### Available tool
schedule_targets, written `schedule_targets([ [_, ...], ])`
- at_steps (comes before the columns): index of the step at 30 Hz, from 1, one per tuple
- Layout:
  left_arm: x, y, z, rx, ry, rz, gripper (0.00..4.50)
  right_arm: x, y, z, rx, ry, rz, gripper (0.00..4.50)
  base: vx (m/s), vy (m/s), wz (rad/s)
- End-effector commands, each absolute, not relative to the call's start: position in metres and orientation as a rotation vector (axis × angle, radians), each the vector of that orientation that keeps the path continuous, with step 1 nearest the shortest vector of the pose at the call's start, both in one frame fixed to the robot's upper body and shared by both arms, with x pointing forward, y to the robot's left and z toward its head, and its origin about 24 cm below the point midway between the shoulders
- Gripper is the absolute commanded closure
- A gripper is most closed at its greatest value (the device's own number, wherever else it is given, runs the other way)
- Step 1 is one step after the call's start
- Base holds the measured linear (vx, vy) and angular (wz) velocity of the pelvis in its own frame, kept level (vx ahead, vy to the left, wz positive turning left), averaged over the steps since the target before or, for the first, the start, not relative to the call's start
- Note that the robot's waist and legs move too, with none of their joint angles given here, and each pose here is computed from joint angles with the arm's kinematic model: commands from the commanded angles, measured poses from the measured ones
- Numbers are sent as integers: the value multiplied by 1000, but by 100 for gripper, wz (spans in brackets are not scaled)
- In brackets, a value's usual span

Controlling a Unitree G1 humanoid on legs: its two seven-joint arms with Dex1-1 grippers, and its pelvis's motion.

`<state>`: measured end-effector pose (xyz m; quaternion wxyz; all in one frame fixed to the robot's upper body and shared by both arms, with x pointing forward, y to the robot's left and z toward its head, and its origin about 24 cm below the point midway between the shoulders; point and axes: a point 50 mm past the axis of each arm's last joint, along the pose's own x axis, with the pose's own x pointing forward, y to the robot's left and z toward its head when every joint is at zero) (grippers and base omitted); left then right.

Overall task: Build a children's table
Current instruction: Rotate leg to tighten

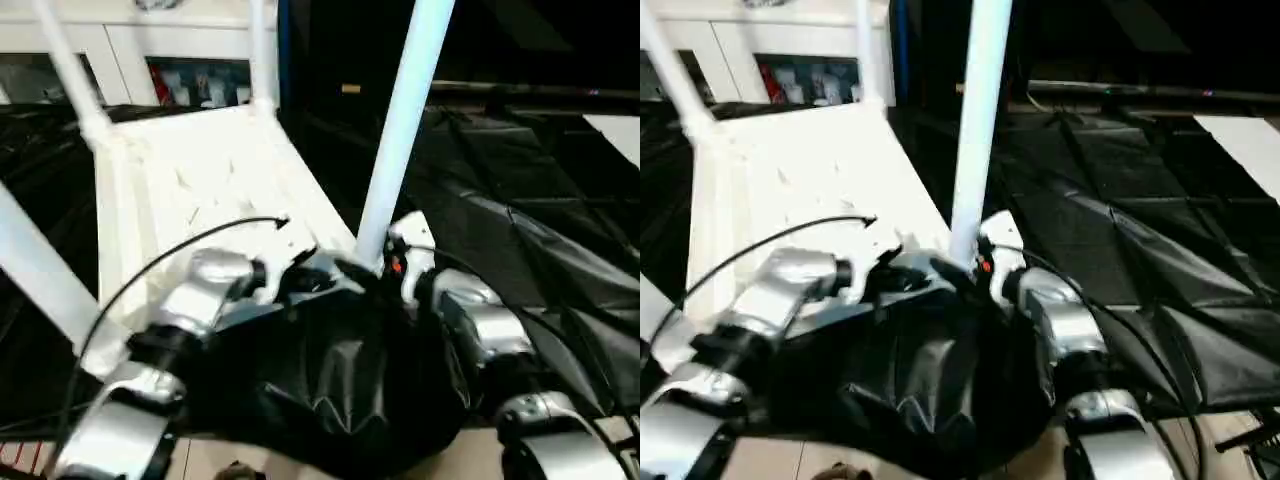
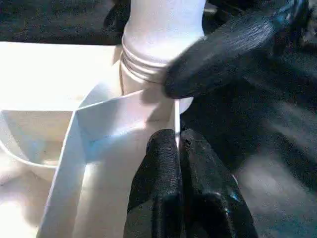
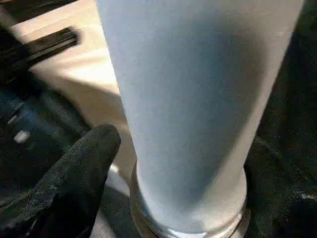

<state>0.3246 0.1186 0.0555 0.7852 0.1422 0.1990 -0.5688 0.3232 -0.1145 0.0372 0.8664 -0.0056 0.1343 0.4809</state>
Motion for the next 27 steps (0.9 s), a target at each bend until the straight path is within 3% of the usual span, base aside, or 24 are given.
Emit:
schedule_targets([
  [1,318,97,73,314,313,-1392,450,303,-87,33,-12,308,1294,65,0,0,0],
  [13,303,117,68,328,395,-1500,450,287,-107,28,-72,429,1495,65,0,0,0],
  [18,301,119,67,324,406,-1505,450,288,-104,28,-53,429,1503,122,0,0,0],
  [27,309,114,69,301,379,-1426,450,292,-98,27,-13,410,1429,175,0,0,0],
])
